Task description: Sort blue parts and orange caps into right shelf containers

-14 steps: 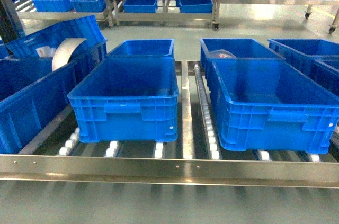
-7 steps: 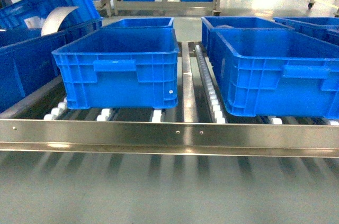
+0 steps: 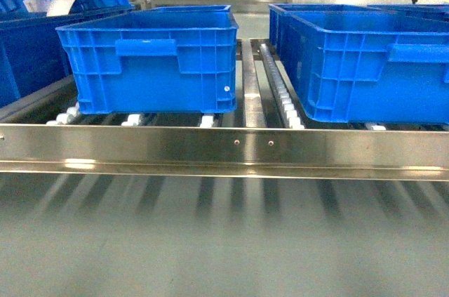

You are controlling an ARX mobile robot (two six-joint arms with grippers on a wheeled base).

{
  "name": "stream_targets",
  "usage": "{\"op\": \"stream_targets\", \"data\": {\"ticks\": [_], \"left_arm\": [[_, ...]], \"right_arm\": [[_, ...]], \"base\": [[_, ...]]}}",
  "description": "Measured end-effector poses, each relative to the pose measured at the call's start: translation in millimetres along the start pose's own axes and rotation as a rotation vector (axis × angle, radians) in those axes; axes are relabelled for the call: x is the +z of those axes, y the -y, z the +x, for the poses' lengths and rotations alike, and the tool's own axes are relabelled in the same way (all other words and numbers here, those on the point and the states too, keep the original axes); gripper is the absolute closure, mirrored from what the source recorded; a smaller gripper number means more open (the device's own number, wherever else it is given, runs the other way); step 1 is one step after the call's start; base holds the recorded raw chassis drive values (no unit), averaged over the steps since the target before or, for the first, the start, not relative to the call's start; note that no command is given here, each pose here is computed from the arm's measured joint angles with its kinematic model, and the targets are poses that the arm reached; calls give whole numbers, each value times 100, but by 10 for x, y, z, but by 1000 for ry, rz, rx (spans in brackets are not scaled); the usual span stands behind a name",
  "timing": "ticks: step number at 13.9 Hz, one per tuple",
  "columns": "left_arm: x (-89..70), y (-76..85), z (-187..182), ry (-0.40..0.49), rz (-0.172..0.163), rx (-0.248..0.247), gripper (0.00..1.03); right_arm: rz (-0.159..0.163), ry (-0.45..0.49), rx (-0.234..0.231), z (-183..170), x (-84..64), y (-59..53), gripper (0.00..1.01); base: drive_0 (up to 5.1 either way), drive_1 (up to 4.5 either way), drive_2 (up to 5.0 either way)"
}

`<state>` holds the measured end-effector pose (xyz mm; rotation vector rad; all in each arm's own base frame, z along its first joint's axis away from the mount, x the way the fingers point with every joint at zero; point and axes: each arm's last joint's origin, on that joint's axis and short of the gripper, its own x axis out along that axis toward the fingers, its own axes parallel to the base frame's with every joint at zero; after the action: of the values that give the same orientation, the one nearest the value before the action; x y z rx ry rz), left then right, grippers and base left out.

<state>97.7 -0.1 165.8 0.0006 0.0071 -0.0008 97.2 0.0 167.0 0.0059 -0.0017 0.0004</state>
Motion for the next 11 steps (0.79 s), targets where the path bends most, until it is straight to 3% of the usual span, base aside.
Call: {"op": "stream_targets", "data": {"ticks": [8,11], "left_arm": [[0,1,0,0,0,0,62],[0,0,0,0,0,0,62]], "right_arm": [[0,0,0,0,0,0,58],[0,0,0,0,0,0,58]], "base": [[-20,-20,-20],[3,410,-405]]}}
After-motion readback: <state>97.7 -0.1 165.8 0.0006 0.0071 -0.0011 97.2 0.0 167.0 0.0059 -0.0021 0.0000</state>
